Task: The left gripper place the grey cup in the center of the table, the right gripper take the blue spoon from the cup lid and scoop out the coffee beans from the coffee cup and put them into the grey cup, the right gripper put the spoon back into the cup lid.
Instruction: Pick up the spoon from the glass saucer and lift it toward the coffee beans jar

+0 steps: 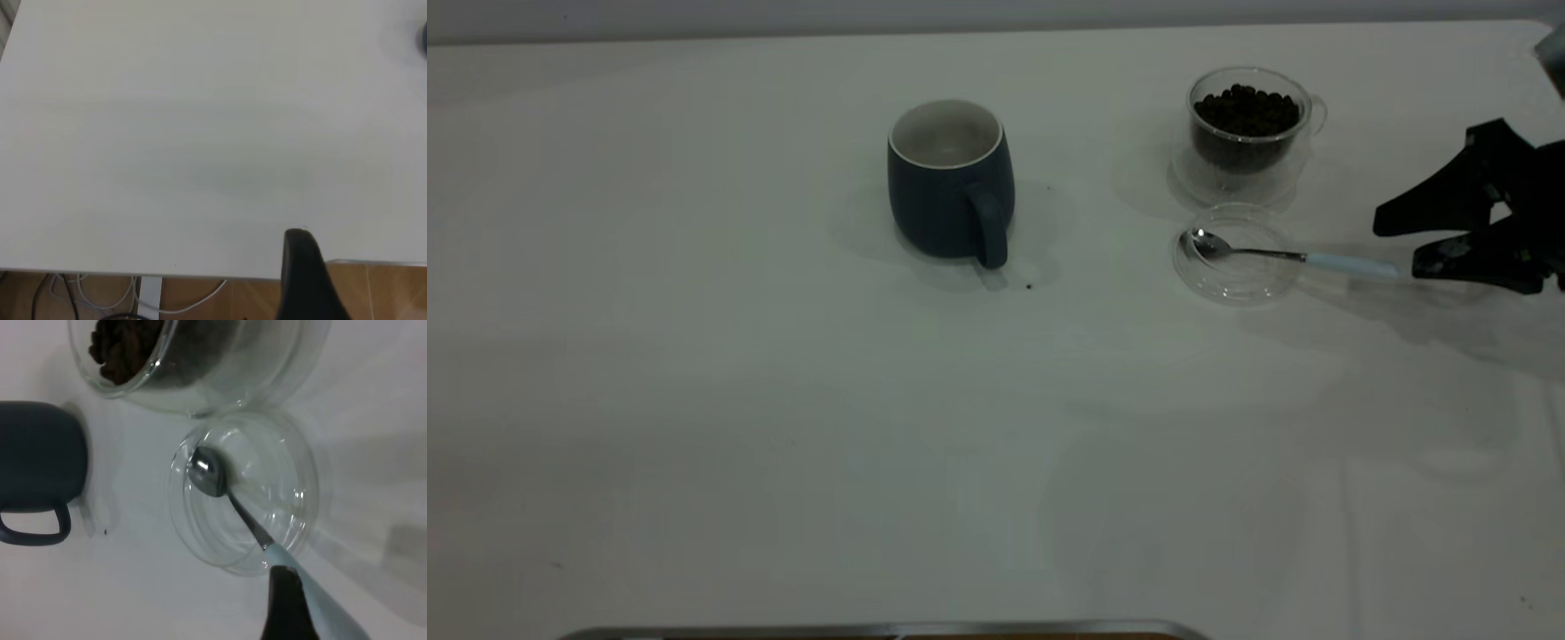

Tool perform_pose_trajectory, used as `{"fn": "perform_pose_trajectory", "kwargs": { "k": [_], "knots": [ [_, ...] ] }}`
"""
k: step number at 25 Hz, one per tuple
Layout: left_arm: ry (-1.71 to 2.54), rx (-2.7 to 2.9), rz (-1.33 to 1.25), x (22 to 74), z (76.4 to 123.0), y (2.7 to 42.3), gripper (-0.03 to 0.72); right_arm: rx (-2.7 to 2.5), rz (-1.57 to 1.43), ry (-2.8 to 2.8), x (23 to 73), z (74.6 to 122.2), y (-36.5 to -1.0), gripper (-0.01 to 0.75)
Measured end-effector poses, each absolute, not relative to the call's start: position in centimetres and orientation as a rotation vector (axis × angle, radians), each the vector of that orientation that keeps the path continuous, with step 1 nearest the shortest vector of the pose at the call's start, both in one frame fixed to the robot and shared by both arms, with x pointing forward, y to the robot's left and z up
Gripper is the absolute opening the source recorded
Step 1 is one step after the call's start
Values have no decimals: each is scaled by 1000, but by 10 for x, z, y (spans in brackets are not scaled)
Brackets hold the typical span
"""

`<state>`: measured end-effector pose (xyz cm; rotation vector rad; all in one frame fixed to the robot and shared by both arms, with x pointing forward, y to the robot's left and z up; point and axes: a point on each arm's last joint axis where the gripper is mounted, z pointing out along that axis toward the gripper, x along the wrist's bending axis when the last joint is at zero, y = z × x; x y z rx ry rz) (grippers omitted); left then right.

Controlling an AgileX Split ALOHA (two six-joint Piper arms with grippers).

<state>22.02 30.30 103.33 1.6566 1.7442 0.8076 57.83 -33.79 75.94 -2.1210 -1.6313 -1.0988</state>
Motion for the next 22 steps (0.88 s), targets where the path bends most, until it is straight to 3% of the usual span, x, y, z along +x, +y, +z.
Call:
{"fn": "perform_pose_trajectory", "kwargs": {
  "k": [22],
  "knots": [
    [1745, 1656, 807, 220, 1033, 303, 497, -1977, -1094, -1462, 568, 738, -317, 555]
  ]
}}
